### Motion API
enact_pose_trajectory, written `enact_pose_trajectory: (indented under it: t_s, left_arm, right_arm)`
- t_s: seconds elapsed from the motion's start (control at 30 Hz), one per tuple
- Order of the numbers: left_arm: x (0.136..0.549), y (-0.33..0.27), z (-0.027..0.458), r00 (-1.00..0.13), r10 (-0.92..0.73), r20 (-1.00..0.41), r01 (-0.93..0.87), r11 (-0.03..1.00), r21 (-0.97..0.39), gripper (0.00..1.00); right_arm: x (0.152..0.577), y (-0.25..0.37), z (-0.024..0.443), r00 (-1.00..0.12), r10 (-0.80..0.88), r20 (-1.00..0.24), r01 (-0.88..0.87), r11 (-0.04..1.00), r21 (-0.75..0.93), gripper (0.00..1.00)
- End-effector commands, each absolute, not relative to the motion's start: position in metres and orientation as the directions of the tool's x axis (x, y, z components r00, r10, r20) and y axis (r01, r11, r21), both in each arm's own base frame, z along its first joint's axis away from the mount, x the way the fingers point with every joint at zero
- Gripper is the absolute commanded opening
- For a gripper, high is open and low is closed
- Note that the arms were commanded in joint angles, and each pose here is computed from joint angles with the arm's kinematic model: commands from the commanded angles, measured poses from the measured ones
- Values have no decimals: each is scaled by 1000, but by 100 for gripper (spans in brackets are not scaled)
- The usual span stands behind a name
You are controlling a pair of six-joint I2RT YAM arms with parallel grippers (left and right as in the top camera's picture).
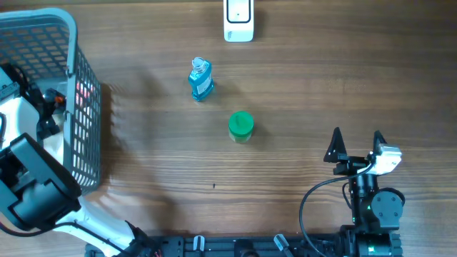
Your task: Scan the item barcode
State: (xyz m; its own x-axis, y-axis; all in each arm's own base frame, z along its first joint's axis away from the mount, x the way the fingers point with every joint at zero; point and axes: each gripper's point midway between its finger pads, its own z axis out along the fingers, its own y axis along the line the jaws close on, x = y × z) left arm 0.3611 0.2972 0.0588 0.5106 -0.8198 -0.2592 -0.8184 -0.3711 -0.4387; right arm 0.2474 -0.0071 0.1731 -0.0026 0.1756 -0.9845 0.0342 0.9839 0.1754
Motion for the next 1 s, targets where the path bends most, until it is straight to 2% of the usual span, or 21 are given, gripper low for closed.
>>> enact_pose_trajectory:
  t_s: [0.0,0.03,0.1,0.17,0.23,0.33,0.43,0.5,0.53,0.57,0.6,0.63,0.67,0.7,0.73,0.83,0.87,0.93,0.97]
  left_arm:
    - [359,301,49,525,-800,-290,-821,-386,-420,96]
    - [359,301,48,524,-800,-291,-822,-387,-418,91]
    - [357,301,47,525,-798,-297,-824,-389,-411,71]
    - [357,301,47,524,-798,-297,-825,-389,-411,60]
    - [357,301,47,525,-798,-296,-824,-389,-411,44]
    - [357,301,46,523,-799,-296,-826,-390,-407,39]
    - [354,299,44,519,-802,-296,-832,-394,-392,22]
    - [352,297,43,516,-804,-295,-835,-396,-382,17]
    - [352,297,43,517,-804,-295,-835,-396,-383,18]
    - [353,298,44,518,-803,-296,-833,-395,-387,23]
    - [355,299,45,518,-802,-297,-831,-390,-397,36]
    - [357,301,46,516,-803,-299,-831,-383,-404,55]
    - [358,301,47,518,-802,-299,-828,-382,-410,68]
    - [360,300,47,516,-807,-287,-826,-379,-417,78]
    - [362,299,47,507,-816,-278,-828,-372,-419,84]
    - [385,294,52,399,-882,-252,-847,-250,-469,96]
    - [393,294,56,378,-893,-245,-842,-221,-492,96]
    - [405,295,63,360,-902,-239,-821,-185,-540,95]
    - [410,296,66,361,-902,-237,-810,-178,-559,87]
  right_arm:
    - [247,-3,176,6,158,-987,12,987,158,100]
    - [247,-3,176,6,158,-987,12,987,158,100]
    - [247,-3,176,6,158,-987,12,987,158,100]
    - [247,-3,176,6,158,-987,12,987,158,100]
    - [247,-3,176,6,158,-987,12,987,158,100]
    - [247,-3,176,6,158,-987,12,987,158,100]
    - [247,-3,176,6,158,-987,12,987,158,100]
    - [247,-3,176,6,158,-987,12,987,158,100]
    - [247,-3,176,6,158,-987,12,987,158,100]
    - [247,-3,176,6,158,-987,12,987,158,100]
    - [247,-3,176,6,158,-987,12,987,158,100]
    - [247,-3,176,6,158,-987,12,987,158,100]
    - [247,-3,176,6,158,-987,12,987,158,100]
    - [247,-3,176,6,158,-987,12,987,158,100]
    - [247,-3,176,6,158,-987,12,987,158,100]
    - [247,-3,176,6,158,-987,12,987,158,100]
    - [247,-3,176,6,158,-987,12,987,158,100]
    - [247,-3,176,6,158,-987,12,987,158,100]
    - [247,-3,176,6,158,-987,12,987,158,100]
